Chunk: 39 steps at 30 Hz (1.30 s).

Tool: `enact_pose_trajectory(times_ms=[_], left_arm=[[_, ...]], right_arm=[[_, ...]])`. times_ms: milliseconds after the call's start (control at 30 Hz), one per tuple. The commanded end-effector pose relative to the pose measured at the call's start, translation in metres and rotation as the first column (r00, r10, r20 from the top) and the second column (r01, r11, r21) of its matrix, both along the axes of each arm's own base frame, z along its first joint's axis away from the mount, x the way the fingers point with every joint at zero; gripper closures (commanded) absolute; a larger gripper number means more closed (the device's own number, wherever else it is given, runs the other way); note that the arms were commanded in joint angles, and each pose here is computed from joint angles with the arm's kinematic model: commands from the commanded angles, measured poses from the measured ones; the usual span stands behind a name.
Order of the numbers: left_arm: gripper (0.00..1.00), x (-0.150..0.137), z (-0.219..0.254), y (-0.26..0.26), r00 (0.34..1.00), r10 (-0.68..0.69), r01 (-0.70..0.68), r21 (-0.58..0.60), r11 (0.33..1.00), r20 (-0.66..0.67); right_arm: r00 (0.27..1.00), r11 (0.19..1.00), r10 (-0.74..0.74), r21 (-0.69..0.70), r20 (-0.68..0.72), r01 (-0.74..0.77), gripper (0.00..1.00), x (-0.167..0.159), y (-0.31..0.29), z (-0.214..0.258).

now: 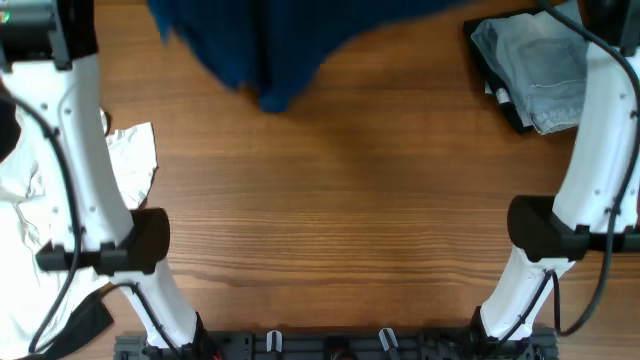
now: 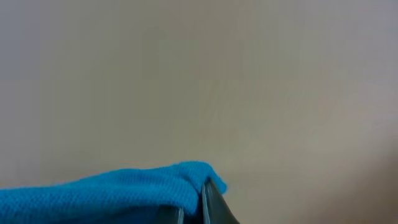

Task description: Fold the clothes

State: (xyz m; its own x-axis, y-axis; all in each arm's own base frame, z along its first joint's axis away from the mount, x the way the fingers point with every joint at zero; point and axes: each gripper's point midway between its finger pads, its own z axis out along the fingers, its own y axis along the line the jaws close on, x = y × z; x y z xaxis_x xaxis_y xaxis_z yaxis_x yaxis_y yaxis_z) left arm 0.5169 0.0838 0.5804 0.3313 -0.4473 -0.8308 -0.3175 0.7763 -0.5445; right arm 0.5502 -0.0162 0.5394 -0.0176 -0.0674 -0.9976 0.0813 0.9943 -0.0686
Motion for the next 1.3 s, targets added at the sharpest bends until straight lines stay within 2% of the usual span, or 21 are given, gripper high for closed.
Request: enact_pose_trajectory(times_ms=[0,67,200,267,367,467,633,700,867,933,1033,1100,1133,1200,1267], left_arm=[[0.96,0.044,-0.079,0.034,0.986,0.034,-0.048,-0.080,0.996,-0.161],[0.96,0.039,-0.072,0.033,0.988,0.034,-0.046,-0.078,0.996,-0.148],[0.96,0.001,-0.013,0.017,0.999,0.027,-0.028,-0.040,0.999,-0.029],[0.96,-0.040,0.030,0.000,0.999,0.024,-0.024,0.007,1.000,0.036],[0.96,-0.099,0.071,-0.028,0.997,0.046,-0.052,0.092,0.994,0.067],[0.96,-0.146,0.087,-0.057,0.996,0.071,-0.077,0.135,0.988,0.048],[0.96,-0.196,0.087,-0.083,0.994,0.109,-0.107,0.137,0.985,-0.010],[0.96,-0.206,0.088,-0.085,0.993,0.118,-0.115,0.127,0.985,-0.013],[0.96,-0.210,0.091,-0.081,0.991,0.137,-0.136,0.103,0.985,0.004],[0.96,-0.206,0.091,-0.081,0.989,0.147,-0.147,0.101,0.984,0.008],[0.96,-0.186,0.079,-0.070,0.977,0.214,-0.212,0.088,0.973,-0.010],[0.96,-0.162,0.056,-0.060,0.965,0.257,-0.253,0.070,0.965,-0.060],[0.96,-0.138,0.027,-0.058,0.960,0.249,-0.244,0.054,0.968,-0.127],[0.96,-0.104,-0.017,-0.064,0.961,0.153,-0.158,-0.002,0.987,-0.231],[0.96,-0.064,-0.081,-0.074,0.926,-0.006,-0.048,-0.132,0.990,-0.376]], right_arm=[[0.989,0.999,-0.011,0.039,-0.145,0.017,0.96,0.040,-0.011,-0.070],[0.993,0.999,-0.014,0.040,-0.120,0.019,0.96,0.034,-0.011,-0.059],[1.000,0.999,-0.014,0.041,-0.010,0.015,0.96,0.003,-0.010,-0.006],[0.999,0.999,-0.037,0.033,0.028,0.036,0.96,-0.025,-0.013,0.022],[0.997,0.997,-0.070,0.027,0.012,0.070,0.96,-0.065,-0.012,0.039],[0.994,0.995,-0.100,0.009,-0.044,0.100,0.96,-0.102,-0.005,0.041],[0.992,0.996,-0.082,0.034,-0.093,0.086,0.96,-0.158,0.017,0.045],[0.994,0.997,-0.061,0.049,-0.095,0.066,0.96,-0.175,0.023,0.049],[0.993,0.995,-0.058,0.078,-0.098,0.066,0.96,-0.190,0.022,0.051],[0.991,0.994,-0.059,0.087,-0.119,0.070,0.96,-0.184,0.023,0.044],[0.976,0.990,-0.070,0.103,-0.205,0.093,0.96,-0.156,0.022,0.014],[0.950,0.990,-0.032,0.122,-0.310,0.073,0.96,-0.128,0.026,-0.023],[0.911,0.986,0.010,0.154,-0.411,0.059,0.96,-0.104,0.030,-0.061],[0.848,0.979,0.060,0.196,-0.527,0.053,0.96,-0.079,0.034,-0.109],[0.783,0.971,0.095,0.230,-0.614,0.062,0.96,-0.054,0.038,-0.156]])
